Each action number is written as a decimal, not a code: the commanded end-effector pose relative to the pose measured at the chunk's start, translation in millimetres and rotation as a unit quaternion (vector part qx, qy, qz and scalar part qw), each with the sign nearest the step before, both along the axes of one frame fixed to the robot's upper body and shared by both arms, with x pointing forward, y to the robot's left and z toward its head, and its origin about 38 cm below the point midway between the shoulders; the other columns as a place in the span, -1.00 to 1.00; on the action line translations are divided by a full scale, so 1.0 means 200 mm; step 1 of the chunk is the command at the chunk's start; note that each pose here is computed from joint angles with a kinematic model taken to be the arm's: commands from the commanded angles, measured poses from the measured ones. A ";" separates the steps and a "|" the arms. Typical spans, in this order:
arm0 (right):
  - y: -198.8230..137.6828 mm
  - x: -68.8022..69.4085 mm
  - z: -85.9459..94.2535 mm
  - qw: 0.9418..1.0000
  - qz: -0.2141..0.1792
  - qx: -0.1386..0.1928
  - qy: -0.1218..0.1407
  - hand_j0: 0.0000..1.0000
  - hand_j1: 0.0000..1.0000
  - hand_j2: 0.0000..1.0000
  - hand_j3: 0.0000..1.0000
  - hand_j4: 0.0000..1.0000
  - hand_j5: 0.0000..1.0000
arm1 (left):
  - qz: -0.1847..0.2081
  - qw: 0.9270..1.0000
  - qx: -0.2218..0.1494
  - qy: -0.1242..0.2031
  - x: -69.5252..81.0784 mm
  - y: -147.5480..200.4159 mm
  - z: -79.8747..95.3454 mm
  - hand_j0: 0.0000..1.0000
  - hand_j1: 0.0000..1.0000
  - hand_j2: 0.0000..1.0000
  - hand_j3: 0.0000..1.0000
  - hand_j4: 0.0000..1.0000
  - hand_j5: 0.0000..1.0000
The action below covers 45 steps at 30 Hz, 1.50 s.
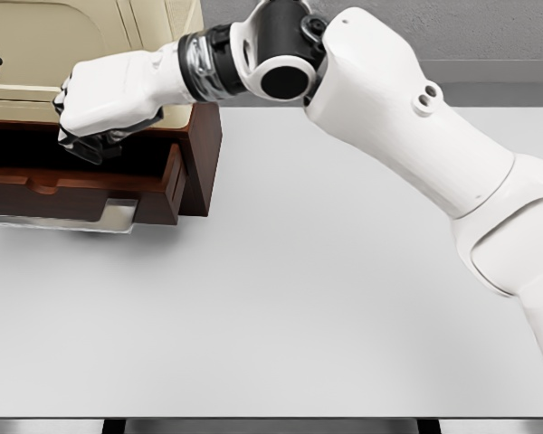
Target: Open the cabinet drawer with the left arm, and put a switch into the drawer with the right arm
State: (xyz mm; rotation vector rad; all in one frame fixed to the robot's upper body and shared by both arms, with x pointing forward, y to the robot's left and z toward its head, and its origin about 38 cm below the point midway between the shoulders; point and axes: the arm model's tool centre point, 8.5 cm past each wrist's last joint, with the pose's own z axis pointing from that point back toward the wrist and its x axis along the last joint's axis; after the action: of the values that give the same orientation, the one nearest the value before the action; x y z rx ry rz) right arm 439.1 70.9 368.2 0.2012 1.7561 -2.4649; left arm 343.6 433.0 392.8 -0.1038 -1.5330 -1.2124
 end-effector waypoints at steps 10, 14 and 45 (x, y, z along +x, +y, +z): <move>0.02 0.05 -0.04 1.000 -0.017 -0.013 0.000 0.33 0.33 0.33 0.33 0.33 0.33 | 0.001 1.000 -0.002 0.000 0.00 0.00 0.00 1.00 1.00 1.00 1.00 1.00 1.00; 0.03 0.04 -0.04 0.999 -0.018 -0.022 -0.017 1.00 1.00 1.00 1.00 1.00 1.00 | 0.000 1.000 -0.002 0.000 0.00 0.00 0.00 1.00 1.00 1.00 1.00 1.00 1.00; -1.99 -0.27 -0.46 0.940 -0.300 0.091 0.135 1.00 1.00 1.00 1.00 1.00 1.00 | -0.112 0.993 -0.024 0.012 0.09 -0.38 -0.24 1.00 1.00 1.00 1.00 1.00 1.00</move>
State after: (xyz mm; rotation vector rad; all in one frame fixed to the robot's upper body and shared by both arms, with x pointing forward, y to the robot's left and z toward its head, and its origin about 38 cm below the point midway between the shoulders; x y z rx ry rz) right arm 384.7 -324.2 269.5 0.4814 2.3033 -2.8544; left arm 360.6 360.8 347.8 -0.3128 -1.5638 -1.3482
